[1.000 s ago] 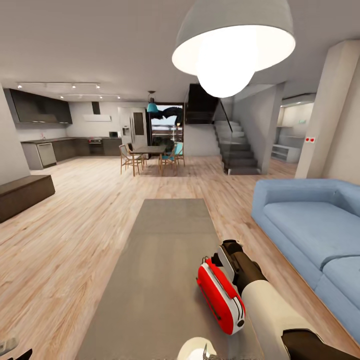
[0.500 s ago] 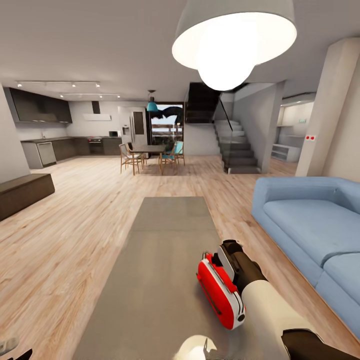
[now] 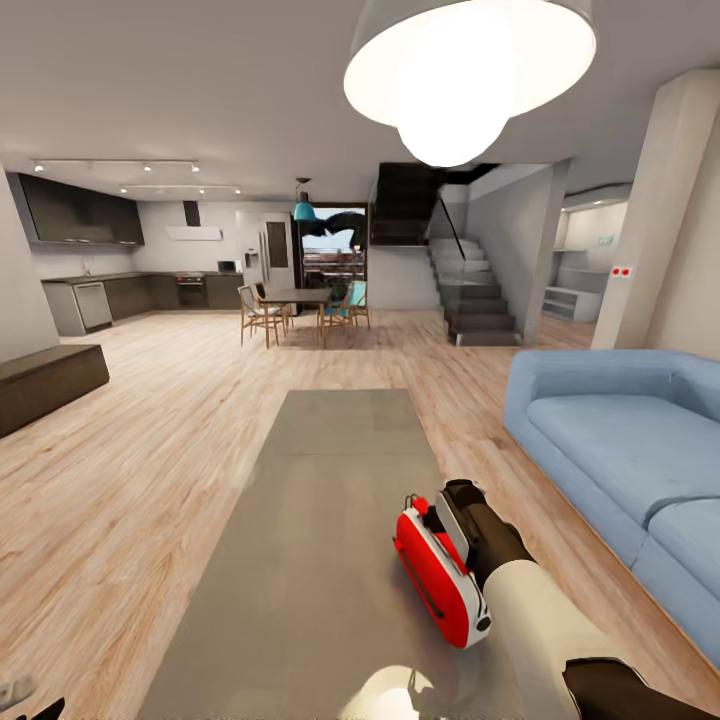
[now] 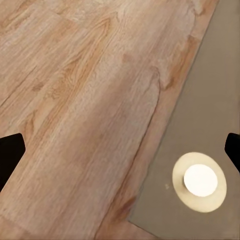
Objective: Turn on the radio receiver that's on the table in the living room.
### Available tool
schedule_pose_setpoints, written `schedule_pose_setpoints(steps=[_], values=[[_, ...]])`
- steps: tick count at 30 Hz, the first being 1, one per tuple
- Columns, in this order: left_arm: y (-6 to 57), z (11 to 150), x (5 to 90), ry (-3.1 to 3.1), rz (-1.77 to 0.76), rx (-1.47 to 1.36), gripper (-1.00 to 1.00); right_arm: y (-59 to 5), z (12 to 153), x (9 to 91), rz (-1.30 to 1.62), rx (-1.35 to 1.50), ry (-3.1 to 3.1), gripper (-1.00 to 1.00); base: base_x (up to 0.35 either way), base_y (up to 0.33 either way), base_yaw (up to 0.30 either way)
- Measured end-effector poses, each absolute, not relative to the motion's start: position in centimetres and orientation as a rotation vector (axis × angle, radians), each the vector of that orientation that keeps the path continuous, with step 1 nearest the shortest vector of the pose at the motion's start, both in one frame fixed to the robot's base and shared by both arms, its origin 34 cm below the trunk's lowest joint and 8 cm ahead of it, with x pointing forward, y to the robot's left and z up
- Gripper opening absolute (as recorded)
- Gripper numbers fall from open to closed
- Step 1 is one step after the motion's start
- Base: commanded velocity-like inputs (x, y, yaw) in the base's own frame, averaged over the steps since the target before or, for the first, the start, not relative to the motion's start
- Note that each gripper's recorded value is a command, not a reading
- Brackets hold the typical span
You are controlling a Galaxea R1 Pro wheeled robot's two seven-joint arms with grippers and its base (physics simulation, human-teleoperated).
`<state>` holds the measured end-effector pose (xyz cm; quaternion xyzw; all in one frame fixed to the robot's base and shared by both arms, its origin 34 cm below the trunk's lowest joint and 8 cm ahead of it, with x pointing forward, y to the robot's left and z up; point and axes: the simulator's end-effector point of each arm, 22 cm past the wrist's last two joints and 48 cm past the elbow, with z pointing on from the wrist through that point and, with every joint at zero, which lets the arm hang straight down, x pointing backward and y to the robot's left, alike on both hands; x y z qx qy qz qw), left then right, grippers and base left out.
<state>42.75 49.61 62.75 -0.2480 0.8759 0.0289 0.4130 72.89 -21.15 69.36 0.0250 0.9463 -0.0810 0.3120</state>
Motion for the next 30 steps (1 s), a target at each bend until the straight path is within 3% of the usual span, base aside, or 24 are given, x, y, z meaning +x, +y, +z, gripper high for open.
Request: schedule_pose_setpoints(steps=[30], values=[[49.6, 58.0, 41.9, 2.202, 0.072, -0.624, 1.0, -21.2, 64.6, 72.0, -0.214, 0.066, 2.497, 1.0, 0.0, 0.0, 0.0]])
